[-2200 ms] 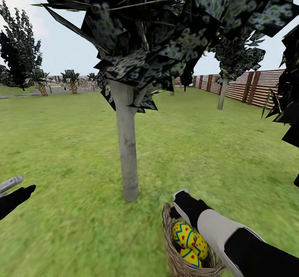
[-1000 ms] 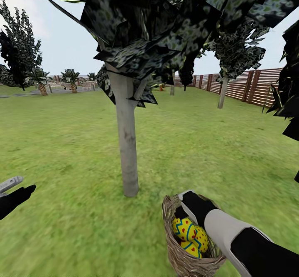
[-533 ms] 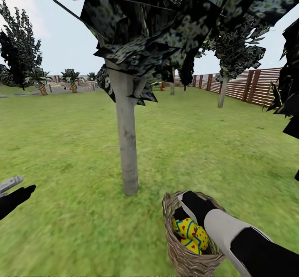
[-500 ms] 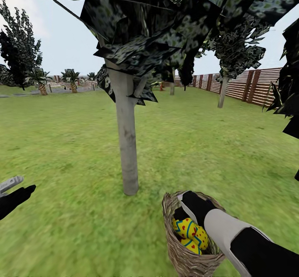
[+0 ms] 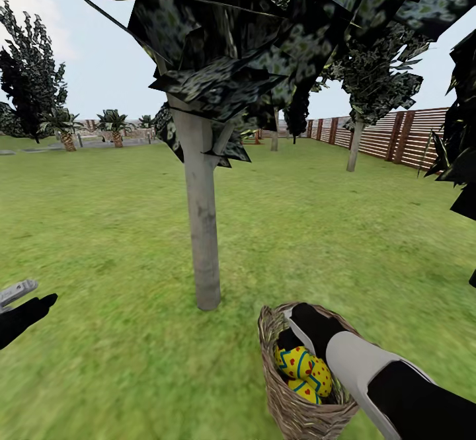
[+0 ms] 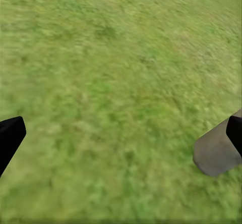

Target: Take the three Easter eggs out of the wicker basket on the lawn in the garden, then place them on the lawn next to a single tree (choose any tree) so that all three eggs are next to the same tree and none are left in the basket.

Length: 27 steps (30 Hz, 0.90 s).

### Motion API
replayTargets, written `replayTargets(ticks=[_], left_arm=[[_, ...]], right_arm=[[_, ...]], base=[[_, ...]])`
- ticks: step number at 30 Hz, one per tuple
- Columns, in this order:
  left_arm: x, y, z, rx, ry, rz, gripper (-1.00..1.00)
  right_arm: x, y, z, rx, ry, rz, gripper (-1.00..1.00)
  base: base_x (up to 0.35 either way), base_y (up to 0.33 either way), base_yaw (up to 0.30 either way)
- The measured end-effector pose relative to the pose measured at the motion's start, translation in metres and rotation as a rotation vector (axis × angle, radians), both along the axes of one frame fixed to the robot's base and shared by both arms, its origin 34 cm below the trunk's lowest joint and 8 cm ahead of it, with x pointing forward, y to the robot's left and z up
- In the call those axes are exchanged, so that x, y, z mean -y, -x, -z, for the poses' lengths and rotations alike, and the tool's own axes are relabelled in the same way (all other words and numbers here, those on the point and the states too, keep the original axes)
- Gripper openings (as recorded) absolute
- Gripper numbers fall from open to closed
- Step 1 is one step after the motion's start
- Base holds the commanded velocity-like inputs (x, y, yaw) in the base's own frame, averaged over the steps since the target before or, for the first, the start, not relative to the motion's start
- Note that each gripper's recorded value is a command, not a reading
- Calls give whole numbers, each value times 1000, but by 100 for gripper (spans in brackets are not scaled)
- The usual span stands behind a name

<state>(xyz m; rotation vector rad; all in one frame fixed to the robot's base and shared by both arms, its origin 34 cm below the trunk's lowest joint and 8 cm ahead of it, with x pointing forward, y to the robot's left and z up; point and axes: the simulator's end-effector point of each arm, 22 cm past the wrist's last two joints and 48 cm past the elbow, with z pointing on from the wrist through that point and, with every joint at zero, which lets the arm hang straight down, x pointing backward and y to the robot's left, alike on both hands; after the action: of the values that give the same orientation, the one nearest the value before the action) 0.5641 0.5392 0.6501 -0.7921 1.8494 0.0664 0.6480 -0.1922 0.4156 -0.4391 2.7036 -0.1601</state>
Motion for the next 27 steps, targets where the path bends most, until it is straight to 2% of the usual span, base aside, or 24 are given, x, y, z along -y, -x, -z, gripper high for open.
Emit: replayTargets(ticks=[18,27], left_arm=[[0,0,-1,-1,-4,4,100],[0,0,-1,-2,-6,4,100]], right_arm=[[13,0,1,-5,-9,33,100],[21,6,6,-26,12,45,100]], base=[[29,0,0],[1,0,0]])
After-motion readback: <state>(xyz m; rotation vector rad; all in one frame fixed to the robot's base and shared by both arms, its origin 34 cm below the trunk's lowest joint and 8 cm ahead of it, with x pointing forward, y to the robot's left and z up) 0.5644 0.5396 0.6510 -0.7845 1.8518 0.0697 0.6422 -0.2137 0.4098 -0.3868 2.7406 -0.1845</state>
